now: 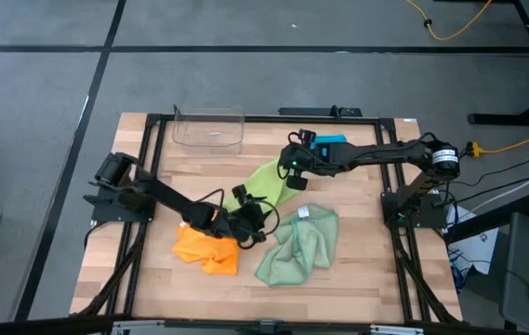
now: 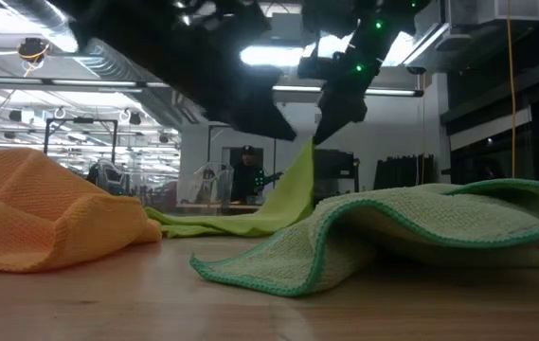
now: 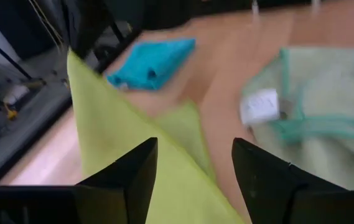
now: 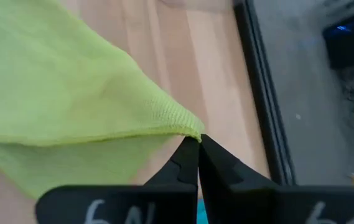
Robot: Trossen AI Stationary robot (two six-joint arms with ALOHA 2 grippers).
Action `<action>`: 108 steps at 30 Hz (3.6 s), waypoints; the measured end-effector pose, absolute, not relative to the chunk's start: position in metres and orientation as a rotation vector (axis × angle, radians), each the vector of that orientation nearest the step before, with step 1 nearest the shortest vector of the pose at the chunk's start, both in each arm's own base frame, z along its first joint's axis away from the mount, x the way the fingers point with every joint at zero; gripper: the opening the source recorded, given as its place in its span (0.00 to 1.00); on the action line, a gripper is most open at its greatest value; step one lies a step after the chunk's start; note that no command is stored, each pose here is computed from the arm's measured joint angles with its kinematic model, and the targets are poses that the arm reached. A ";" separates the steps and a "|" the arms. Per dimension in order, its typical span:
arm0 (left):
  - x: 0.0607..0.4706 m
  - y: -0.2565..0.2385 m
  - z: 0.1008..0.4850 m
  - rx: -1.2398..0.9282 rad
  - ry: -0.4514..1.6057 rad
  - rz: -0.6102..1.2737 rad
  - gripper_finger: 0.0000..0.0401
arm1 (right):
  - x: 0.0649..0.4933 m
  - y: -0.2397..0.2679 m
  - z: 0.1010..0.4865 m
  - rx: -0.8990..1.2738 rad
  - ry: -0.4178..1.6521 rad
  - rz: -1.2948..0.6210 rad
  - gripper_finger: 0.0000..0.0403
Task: Fold microfiber towels
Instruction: Fold the light green towel
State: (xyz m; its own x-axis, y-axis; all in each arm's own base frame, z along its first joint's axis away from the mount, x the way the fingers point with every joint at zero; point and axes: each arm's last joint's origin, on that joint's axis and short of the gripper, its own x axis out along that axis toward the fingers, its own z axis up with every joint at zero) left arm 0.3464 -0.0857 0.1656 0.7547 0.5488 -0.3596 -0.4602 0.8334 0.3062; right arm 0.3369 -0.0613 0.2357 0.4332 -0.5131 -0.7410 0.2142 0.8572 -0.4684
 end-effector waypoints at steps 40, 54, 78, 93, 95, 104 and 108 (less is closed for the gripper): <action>0.361 -0.013 0.153 0.042 0.496 0.658 0.50 | 0.357 -0.062 0.287 -0.271 0.819 -0.442 0.01; 0.353 -0.012 0.144 0.038 0.597 0.687 0.50 | 0.356 -0.063 0.315 -0.284 0.808 -0.482 0.01; 0.344 -0.003 0.129 -0.183 0.794 0.556 0.50 | 0.351 -0.064 0.311 -0.301 0.873 -0.549 0.01; 0.341 -0.003 0.129 -0.260 0.854 0.470 0.49 | 0.348 -0.064 0.308 -0.309 0.917 -0.541 0.01; 0.341 -0.004 0.132 -0.265 0.848 0.463 0.48 | 0.348 -0.064 0.308 -0.310 0.922 -0.541 0.01; 0.337 -0.004 0.144 -0.287 0.851 0.436 0.37 | 0.348 -0.064 0.308 -0.311 0.923 -0.543 0.01; 0.338 -0.006 0.139 -0.352 0.868 0.402 0.35 | 0.348 -0.064 0.308 -0.312 0.923 -0.543 0.01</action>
